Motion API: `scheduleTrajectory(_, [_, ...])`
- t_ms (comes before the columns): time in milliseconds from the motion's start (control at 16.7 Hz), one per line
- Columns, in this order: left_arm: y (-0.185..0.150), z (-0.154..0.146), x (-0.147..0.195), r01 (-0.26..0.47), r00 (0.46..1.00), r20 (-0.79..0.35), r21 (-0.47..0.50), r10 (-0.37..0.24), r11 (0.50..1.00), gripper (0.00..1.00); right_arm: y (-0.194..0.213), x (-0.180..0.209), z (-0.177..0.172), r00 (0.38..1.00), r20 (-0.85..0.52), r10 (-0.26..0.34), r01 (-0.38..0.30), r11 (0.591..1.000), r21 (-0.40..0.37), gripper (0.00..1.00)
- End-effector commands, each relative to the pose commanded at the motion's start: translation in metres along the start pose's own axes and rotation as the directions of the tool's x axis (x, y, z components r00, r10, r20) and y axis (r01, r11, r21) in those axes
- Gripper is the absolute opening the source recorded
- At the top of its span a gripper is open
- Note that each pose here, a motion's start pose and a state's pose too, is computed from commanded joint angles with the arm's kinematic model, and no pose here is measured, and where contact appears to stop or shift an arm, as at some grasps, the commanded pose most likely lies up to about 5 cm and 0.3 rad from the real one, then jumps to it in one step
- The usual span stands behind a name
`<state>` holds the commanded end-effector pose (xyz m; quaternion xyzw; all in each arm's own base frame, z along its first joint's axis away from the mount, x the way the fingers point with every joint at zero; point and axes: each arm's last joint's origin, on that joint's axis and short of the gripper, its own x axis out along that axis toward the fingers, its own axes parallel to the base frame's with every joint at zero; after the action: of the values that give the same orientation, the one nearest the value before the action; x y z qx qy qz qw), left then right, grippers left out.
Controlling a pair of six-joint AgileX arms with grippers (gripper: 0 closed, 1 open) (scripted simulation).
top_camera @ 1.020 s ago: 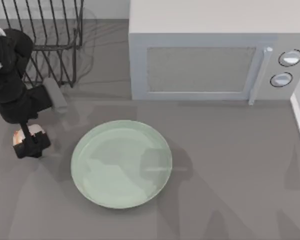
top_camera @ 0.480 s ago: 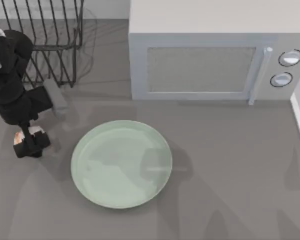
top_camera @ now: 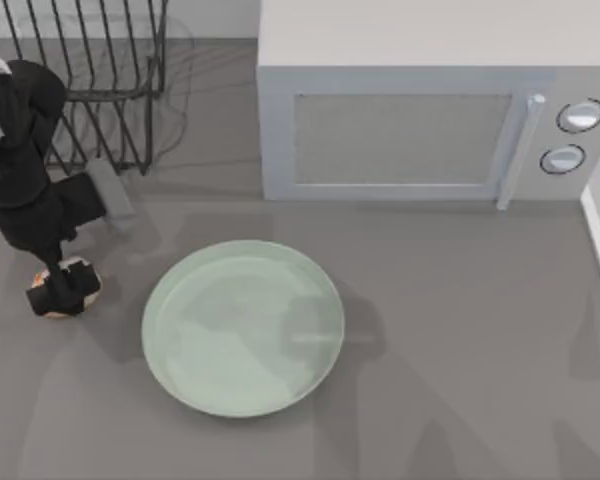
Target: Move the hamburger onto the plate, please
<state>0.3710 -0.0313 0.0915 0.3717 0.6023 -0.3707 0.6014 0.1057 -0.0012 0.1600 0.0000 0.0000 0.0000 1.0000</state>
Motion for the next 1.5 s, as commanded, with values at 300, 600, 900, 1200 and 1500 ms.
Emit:
scheduleTrajectory(300, [0.000, 0.000, 0.000, 0.000, 1.000, 0.000, 0.000, 0.000, 1.000, 0.00, 0.000, 0.000, 0.000, 1.000, 0.000, 0.000, 0.000, 1.000, 0.000, 1.00])
scheduleTrajectory(600, [-0.001, 0.000, -0.032, 0.000, 1.000, 0.023, -0.014, 0.000, 1.000, 0.00, 0.000, 0.000, 0.000, 1.000, 0.000, 0.000, 0.000, 1.000, 0.000, 1.00])
scheduleTrajectory(900, [0.000, 0.002, -0.082, 0.009, 1.000, 0.015, -0.007, -0.009, 1.000, 0.00, 0.000, 0.000, 0.000, 1.000, 0.000, 0.000, 0.000, 1.000, 0.000, 1.00])
scheduleTrajectory(1200, [-0.003, 0.000, -0.122, 0.000, 1.000, 0.025, -0.013, 0.000, 1.000, 0.00, 0.000, 0.000, 0.000, 1.000, 0.000, 0.000, 0.000, 1.000, 0.000, 1.00])
scheduleTrajectory(1500, [-0.005, 0.004, -0.119, 0.005, 1.000, 0.021, 0.005, -0.005, 1.000, 0.00, 0.000, 0.000, 0.000, 1.000, 0.000, 0.000, 0.000, 1.000, 0.000, 1.00])
